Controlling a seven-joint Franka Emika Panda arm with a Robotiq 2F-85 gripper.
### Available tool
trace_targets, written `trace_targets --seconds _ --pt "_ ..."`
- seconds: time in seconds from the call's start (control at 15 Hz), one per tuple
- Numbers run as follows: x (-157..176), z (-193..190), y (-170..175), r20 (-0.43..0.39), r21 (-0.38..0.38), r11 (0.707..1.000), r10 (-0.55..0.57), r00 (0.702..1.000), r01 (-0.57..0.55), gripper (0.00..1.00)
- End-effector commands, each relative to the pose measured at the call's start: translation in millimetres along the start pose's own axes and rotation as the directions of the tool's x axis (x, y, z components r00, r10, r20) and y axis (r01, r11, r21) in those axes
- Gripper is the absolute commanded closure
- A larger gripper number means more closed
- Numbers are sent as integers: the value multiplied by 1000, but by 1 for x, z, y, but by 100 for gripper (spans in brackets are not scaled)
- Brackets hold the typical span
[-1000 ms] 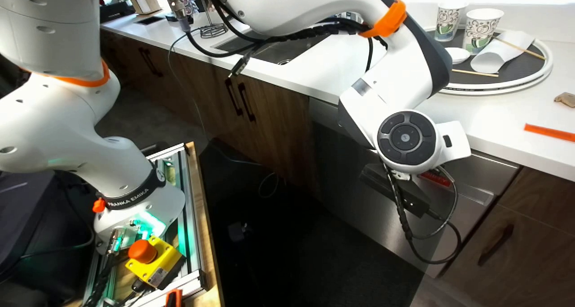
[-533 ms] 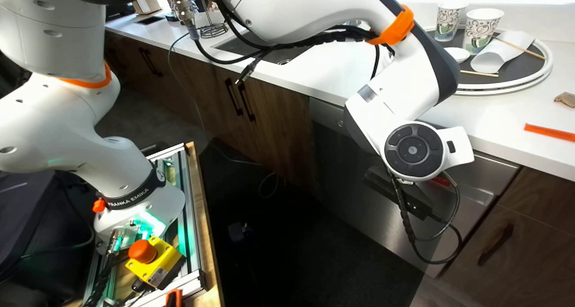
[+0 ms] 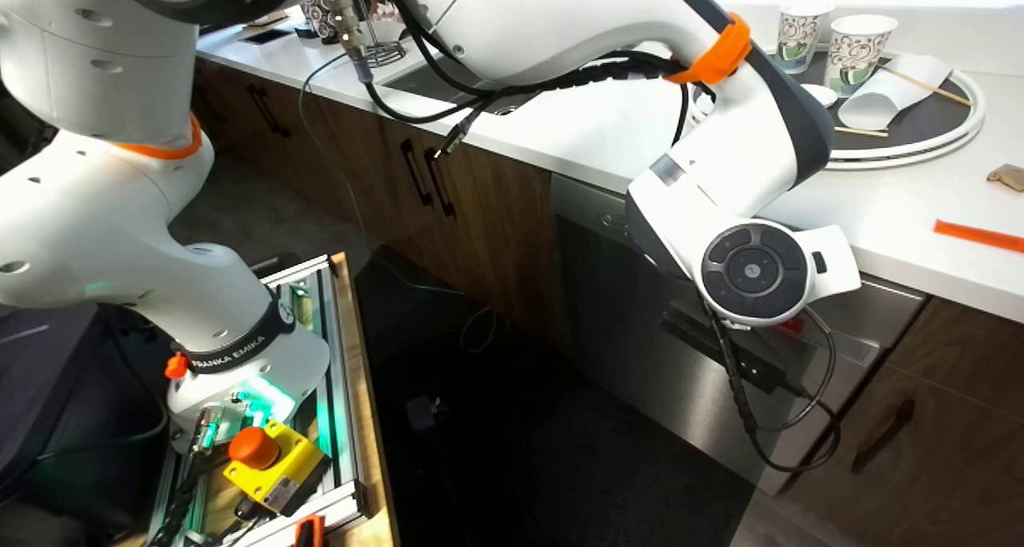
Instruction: Press the button on the washing machine
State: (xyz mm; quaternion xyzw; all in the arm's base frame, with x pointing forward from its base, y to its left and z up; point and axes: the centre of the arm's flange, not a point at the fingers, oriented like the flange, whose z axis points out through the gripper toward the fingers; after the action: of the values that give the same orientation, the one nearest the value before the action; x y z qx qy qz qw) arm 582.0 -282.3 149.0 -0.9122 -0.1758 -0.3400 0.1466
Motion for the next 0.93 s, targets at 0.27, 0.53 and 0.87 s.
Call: trace_targets --seconds 0.27,0.53,0.87 --pt "7 15 8 -29 13 1000 4 1000 -4 100" --pt "8 19 6 -28 30 999 16 999 -15 100" --pt "6 23 3 -19 53 998 40 999 -39 100"
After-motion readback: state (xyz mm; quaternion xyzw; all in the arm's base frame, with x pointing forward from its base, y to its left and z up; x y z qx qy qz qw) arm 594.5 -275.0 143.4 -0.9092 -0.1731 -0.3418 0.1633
